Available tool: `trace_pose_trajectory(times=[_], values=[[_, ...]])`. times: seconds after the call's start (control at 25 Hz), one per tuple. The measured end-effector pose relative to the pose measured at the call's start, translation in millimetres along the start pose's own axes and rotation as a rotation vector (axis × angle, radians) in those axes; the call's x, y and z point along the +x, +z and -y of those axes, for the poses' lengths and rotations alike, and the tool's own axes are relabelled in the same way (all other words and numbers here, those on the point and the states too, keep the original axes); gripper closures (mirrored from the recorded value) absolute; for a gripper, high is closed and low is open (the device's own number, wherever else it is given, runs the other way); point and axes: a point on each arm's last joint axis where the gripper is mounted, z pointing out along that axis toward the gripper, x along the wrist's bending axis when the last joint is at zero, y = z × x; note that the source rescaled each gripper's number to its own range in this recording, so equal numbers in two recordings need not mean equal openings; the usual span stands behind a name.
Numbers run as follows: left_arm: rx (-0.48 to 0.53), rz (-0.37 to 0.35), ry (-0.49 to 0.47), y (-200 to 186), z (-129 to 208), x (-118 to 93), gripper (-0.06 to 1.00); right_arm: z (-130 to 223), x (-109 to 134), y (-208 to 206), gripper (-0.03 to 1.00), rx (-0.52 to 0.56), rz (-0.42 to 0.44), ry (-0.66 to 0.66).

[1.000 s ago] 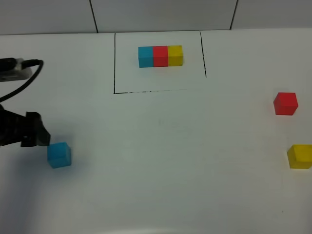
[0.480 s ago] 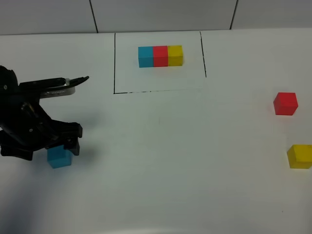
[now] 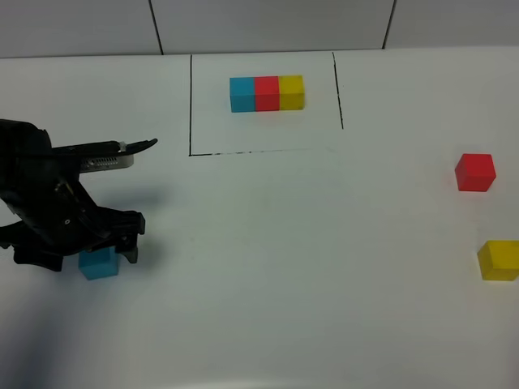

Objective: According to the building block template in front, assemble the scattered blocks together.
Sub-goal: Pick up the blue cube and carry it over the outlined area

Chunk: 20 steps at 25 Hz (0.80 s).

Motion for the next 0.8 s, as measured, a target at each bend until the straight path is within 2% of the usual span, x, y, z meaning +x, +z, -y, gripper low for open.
trace_pose_trajectory(times=[0.32,0.56,0.64,0.72,0.8], values=[[-0.021,-0.023,0.028,7,-4,2,-0.03,0,0,0,0.13,0.0,0.0,0.0],[0.01,-0.039,0.028,20,-5,2,0.01,0,0,0,0.17,0.0,0.0,0.0],[0.006,-0.038,0.022,21,-6,2,0.11,0,0,0,0.17,0.0,0.0,0.0],[-0.003,-0.035,0.016,22,-7,2,0.27,0,0,0,0.18,0.0,0.0,0.0],[-0.004,-0.034,0.012,22,-7,2,0.53,0,0,0,0.18,0.0,0.0,0.0]])
